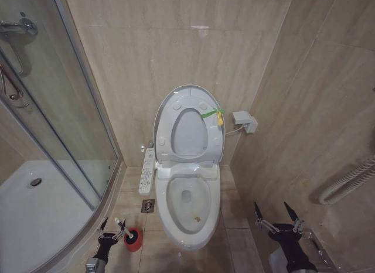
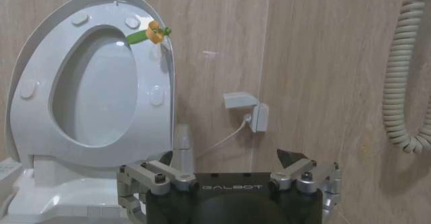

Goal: Open the toilet lid, clean the toilet bowl with a toilet brush, close the toilet lid, and flush.

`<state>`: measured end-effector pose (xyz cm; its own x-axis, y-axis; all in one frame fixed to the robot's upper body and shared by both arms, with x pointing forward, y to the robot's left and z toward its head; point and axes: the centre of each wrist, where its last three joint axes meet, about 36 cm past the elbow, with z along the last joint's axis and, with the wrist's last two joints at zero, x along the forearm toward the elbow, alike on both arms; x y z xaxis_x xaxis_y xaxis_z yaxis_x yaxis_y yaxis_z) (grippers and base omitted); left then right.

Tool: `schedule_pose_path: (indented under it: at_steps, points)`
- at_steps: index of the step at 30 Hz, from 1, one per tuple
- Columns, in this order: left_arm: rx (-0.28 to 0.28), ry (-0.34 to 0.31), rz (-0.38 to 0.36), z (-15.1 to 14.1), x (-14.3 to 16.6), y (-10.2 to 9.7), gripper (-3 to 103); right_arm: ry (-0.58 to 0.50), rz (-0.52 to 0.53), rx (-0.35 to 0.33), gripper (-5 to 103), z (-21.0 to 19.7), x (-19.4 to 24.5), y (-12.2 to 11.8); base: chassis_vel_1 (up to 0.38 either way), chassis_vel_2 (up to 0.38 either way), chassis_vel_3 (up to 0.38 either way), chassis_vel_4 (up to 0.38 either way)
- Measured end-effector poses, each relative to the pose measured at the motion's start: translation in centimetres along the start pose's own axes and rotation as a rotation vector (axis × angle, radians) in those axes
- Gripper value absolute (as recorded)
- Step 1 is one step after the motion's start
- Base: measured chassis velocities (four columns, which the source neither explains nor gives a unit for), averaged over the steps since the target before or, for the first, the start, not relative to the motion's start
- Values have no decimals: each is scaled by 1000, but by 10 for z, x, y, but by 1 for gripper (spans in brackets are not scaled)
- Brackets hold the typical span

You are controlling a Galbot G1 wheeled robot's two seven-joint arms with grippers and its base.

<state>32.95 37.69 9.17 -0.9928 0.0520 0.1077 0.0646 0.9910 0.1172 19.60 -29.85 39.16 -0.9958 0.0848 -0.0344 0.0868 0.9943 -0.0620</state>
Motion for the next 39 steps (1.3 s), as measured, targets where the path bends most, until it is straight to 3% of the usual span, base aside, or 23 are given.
schedule_pose_path:
  at_steps: [8, 9, 16, 17, 22, 23, 30, 31, 39]
  points:
    - [0, -12, 6, -3, -9, 1, 93, 0, 0, 0, 100, 0, 0, 0, 0, 0, 0, 0]
    - [0, -12, 6, -3, -11, 1, 81, 0, 0, 0, 100, 0, 0, 0, 0, 0, 0, 0]
    - [5, -2, 5, -1, -11, 0, 81, 0, 0, 0, 100, 0, 0, 0, 0, 0, 0, 0]
    - [6, 0, 7, 0, -10, 0, 74, 0, 0, 0, 100, 0, 0, 0, 0, 0, 0, 0]
    - [12, 12, 8, 3, -11, 0, 74, 0, 0, 0, 100, 0, 0, 0, 0, 0, 0, 0]
    - [14, 13, 9, 3, -10, 0, 46, 0, 0, 0, 100, 0, 0, 0, 0, 0, 0, 0]
    - [19, 13, 22, 4, -10, -2, 46, 0, 0, 0, 100, 0, 0, 0, 0, 0, 0, 0]
    - [20, 12, 22, 4, -10, -3, 24, 0, 0, 0, 100, 0, 0, 0, 0, 0, 0, 0]
    - [35, 1, 30, 4, -10, -7, 24, 0, 0, 0, 100, 0, 0, 0, 0, 0, 0, 0]
